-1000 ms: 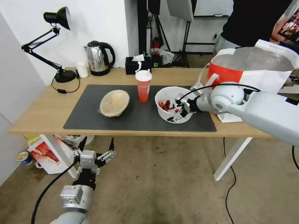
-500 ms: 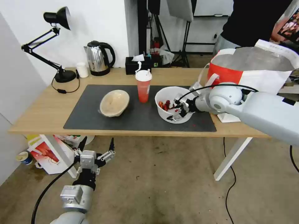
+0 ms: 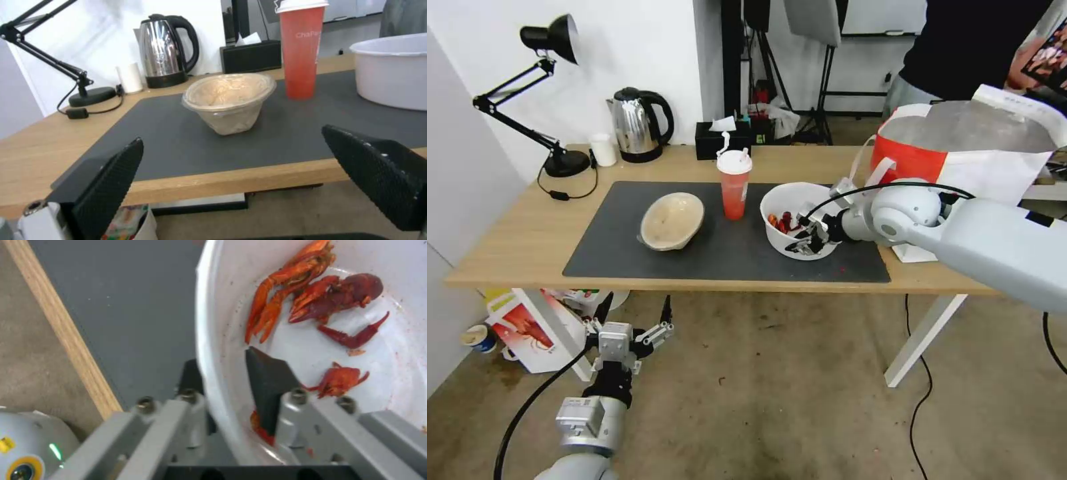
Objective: Pick up the trash from the table and place it into the takeout bag.
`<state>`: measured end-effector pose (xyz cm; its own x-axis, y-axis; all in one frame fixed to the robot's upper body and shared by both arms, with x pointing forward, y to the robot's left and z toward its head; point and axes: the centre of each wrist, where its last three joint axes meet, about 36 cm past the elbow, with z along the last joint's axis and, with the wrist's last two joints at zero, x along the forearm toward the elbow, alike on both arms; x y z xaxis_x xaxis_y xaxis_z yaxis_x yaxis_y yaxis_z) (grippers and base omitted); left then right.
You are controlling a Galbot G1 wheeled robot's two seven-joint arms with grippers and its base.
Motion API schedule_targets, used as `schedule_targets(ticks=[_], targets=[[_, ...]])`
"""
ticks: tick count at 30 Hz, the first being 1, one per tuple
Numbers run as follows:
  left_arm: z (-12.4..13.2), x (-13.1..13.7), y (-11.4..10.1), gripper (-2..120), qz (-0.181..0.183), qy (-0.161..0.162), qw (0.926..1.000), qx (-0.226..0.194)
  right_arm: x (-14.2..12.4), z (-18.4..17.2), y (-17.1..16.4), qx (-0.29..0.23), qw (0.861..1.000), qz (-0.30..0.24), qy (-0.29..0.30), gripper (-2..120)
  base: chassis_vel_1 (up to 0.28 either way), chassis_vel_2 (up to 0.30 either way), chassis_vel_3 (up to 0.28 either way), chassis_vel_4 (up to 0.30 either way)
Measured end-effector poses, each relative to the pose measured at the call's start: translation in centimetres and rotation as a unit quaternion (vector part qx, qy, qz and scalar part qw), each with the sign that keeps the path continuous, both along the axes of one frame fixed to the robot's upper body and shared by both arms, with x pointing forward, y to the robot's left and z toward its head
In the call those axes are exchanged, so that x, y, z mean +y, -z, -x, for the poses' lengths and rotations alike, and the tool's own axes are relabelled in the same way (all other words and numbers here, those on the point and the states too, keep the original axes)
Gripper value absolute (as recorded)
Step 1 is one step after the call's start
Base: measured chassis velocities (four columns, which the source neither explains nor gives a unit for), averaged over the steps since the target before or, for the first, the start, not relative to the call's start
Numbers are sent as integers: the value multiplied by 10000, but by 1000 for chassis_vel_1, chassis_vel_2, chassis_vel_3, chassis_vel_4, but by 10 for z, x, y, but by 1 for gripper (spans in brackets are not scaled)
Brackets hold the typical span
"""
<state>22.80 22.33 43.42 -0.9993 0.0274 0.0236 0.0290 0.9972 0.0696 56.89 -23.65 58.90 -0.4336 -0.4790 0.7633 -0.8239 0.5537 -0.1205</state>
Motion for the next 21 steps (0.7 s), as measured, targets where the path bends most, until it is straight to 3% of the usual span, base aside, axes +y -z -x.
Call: schedule_targets(ticks=[3,21], targets=[[0,0,0,100,0,0,10000,0,0,0,1,4,10000,5,13,0,0,0,0,0],[0,0,0,100,0,0,10000,0,-2,5,-8,-57,9999,-114,-6,0,0,0,0,0]])
